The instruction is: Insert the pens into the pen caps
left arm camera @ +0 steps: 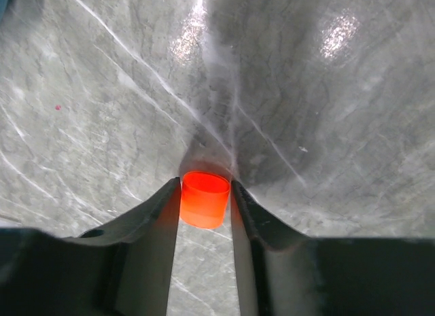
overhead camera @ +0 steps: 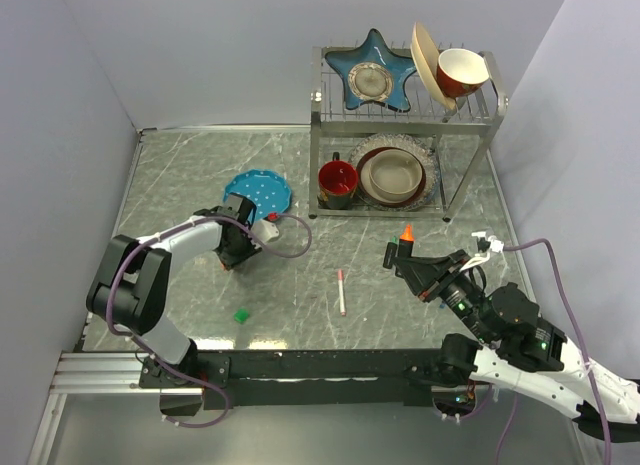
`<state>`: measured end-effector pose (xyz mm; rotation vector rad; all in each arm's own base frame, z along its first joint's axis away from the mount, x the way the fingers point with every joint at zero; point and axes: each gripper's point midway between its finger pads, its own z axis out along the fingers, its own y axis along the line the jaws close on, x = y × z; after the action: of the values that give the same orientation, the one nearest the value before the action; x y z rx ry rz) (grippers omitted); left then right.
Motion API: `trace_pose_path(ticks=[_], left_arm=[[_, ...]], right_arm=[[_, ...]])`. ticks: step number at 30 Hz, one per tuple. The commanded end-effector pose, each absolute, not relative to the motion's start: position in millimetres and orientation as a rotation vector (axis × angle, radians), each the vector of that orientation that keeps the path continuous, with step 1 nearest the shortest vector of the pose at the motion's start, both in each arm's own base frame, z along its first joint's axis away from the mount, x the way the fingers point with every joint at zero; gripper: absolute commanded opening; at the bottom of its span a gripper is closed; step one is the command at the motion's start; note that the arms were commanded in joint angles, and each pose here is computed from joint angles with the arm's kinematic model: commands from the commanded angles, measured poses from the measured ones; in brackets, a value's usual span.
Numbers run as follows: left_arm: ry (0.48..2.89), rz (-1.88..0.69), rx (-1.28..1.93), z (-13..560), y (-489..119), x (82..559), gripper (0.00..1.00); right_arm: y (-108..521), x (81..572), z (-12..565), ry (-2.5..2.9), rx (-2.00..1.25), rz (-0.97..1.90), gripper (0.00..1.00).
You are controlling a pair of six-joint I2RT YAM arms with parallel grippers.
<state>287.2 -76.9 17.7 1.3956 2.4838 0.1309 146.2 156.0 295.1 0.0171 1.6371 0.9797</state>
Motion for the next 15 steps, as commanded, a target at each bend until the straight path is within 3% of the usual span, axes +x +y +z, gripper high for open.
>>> trace_pose_path(ticks=[1,12,15], left_arm=[[2.548,0.007,1.356,6.2,-86.9,270.5,0.36],[2.561,-0.077,1.140,21.8,-107.4,267.9,0.01],[2.523,-0.040,1.014,38.2,-113.5,268.4,0.01]], right_arm=[[149.6,143.7,322.3,1.579,0.055,1.030,0.00],[156.0,142.8,316.9,1.602,0.039,1.039,0.00],[165.8,141.7,310.2,1.627,0.019,1.057,0.00]])
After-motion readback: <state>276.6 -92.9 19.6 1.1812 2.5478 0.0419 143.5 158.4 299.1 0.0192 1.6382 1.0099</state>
